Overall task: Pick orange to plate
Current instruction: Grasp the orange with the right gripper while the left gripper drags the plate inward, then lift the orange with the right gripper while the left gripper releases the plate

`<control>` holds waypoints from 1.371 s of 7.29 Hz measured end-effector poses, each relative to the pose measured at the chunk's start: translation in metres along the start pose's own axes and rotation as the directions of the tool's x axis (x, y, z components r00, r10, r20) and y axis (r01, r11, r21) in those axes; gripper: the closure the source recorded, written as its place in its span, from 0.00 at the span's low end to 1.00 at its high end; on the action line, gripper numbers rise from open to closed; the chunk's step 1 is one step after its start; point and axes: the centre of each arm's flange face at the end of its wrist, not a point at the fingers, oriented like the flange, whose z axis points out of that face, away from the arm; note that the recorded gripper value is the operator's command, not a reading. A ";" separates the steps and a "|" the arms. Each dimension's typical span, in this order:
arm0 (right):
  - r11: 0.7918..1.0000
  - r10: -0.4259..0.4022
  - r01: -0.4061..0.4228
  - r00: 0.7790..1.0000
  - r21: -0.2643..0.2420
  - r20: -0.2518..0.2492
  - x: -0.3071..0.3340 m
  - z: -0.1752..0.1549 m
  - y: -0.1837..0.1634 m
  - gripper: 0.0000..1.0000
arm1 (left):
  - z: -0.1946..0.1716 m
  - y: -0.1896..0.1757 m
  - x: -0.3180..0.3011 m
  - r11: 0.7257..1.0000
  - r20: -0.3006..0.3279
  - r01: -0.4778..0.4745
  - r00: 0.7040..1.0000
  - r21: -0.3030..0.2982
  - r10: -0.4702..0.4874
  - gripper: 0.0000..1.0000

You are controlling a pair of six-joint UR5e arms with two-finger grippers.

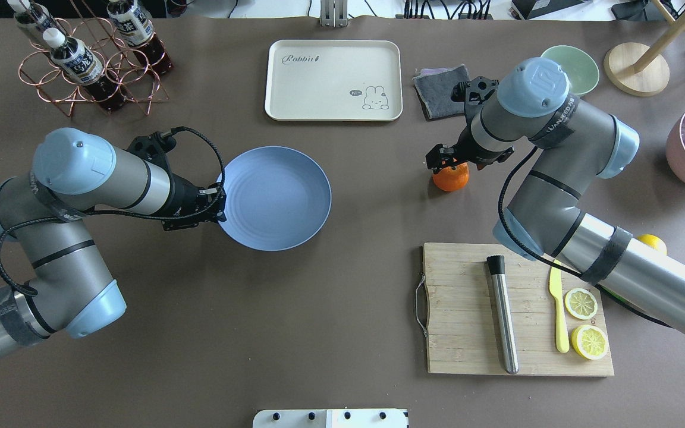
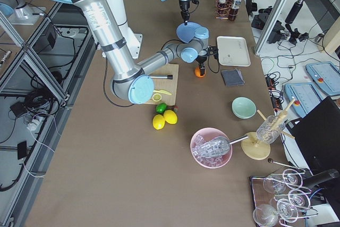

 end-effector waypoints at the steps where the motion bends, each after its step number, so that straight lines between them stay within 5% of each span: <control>1: 1.000 -0.001 0.001 1.000 0.001 -0.008 -0.001 0.004 0.001 0.03 | 0.005 0.008 0.004 1.000 -0.002 0.007 1.000 0.003 -0.007 1.00; 10: 1.000 0.001 -0.001 1.000 0.006 -0.030 -0.008 0.017 0.001 0.06 | 0.037 0.079 0.034 0.999 -0.033 0.046 0.998 0.004 -0.046 1.00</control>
